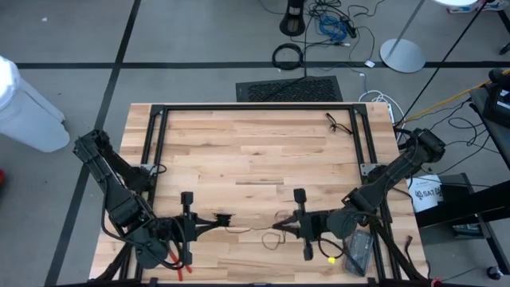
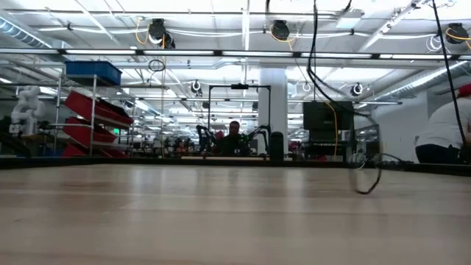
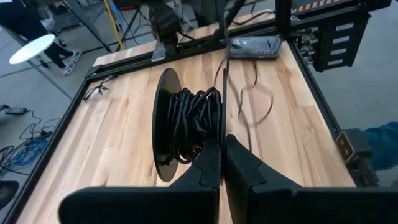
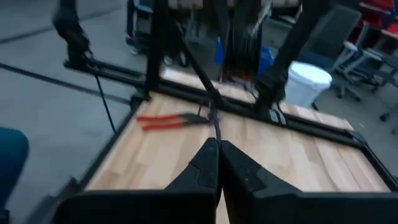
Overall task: Coil cords
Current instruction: Coil the black wire onto the black spool
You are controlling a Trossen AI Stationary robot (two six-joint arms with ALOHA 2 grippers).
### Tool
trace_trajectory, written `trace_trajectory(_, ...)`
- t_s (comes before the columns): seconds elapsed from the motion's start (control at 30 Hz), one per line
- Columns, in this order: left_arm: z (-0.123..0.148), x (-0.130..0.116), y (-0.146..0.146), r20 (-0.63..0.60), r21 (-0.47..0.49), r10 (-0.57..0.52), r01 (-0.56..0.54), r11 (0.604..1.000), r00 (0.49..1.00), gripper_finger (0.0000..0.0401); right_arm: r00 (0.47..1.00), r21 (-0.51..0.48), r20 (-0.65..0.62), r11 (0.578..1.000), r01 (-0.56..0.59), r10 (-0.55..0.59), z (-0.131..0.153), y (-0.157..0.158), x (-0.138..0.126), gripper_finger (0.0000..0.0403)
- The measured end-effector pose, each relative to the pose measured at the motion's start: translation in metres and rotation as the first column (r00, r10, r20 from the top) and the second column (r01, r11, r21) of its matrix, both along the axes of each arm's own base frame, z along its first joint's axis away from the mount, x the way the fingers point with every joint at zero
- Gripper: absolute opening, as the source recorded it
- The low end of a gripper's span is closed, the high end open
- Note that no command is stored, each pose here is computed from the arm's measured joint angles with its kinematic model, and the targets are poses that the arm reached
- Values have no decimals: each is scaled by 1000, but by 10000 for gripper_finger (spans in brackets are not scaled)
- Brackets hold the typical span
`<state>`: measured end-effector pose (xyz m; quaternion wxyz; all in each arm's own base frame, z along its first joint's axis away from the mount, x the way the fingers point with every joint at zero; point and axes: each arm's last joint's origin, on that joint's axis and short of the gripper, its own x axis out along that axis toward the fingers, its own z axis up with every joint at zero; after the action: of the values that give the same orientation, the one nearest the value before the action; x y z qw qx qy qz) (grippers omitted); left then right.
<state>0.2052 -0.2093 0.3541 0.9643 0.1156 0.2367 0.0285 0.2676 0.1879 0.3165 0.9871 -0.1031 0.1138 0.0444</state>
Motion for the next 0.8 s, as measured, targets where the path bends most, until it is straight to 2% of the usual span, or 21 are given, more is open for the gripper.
trace_trajectory(0.4, -14, 16, -3, -75, -17, -31, 30, 999, 997, 8, 987, -66, 140, 995, -75, 84, 56, 17, -8, 0)
trace_trajectory(0.8, -11, 21, -4, -55, -66, -53, 49, 997, 997, 8, 988, -124, 141, 991, -51, 68, 55, 10, 2, 0)
